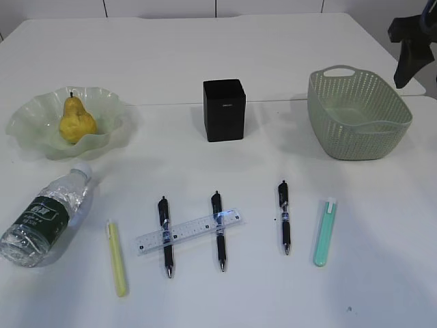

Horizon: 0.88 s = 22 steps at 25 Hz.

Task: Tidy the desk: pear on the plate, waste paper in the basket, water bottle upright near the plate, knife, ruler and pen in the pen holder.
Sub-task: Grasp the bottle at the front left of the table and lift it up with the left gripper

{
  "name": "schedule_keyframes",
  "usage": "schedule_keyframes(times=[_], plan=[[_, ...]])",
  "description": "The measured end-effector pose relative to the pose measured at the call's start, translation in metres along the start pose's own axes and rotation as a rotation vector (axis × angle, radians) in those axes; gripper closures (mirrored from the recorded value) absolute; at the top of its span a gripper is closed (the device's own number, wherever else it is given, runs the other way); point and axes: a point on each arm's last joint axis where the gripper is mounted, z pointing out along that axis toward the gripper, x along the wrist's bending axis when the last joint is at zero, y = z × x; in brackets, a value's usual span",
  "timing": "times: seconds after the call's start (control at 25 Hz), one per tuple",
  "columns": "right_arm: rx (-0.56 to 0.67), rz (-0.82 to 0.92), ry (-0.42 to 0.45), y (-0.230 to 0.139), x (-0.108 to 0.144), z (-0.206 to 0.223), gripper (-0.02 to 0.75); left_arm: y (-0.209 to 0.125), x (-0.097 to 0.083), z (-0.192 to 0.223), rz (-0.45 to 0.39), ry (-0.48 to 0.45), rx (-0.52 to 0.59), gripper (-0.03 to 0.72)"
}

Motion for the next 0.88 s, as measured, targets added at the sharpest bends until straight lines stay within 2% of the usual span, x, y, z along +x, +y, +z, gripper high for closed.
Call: schedule_keyframes(times=[0.2,0.36,0.68,0.76,0.88], plan=[[0.006,-0.001,0.0,-0.01,-0.001,-0.005,0.239,0.015,-0.006,0.02,0.006,-0.082,0.064,0.287],[0.028,0.002,0.007,-0.016,0.0,-0.001,0.239,0.037,-0.005,0.033,0.024,-0.088,0.089,0.287],[0.027,0.004,0.024,-0.017,0.001,-0.003,0.239,0.094,-0.006,0.045,0.073,-0.092,0.046,0.287],[0.027,0.007,0.031,-0.017,0.002,-0.003,0.239,0.104,-0.01,0.051,0.099,-0.094,0.045,0.287],[0.028,0.009,0.037,-0.017,0.002,-0.003,0.239,0.112,-0.025,0.068,0.178,-0.081,0.077,0.286]])
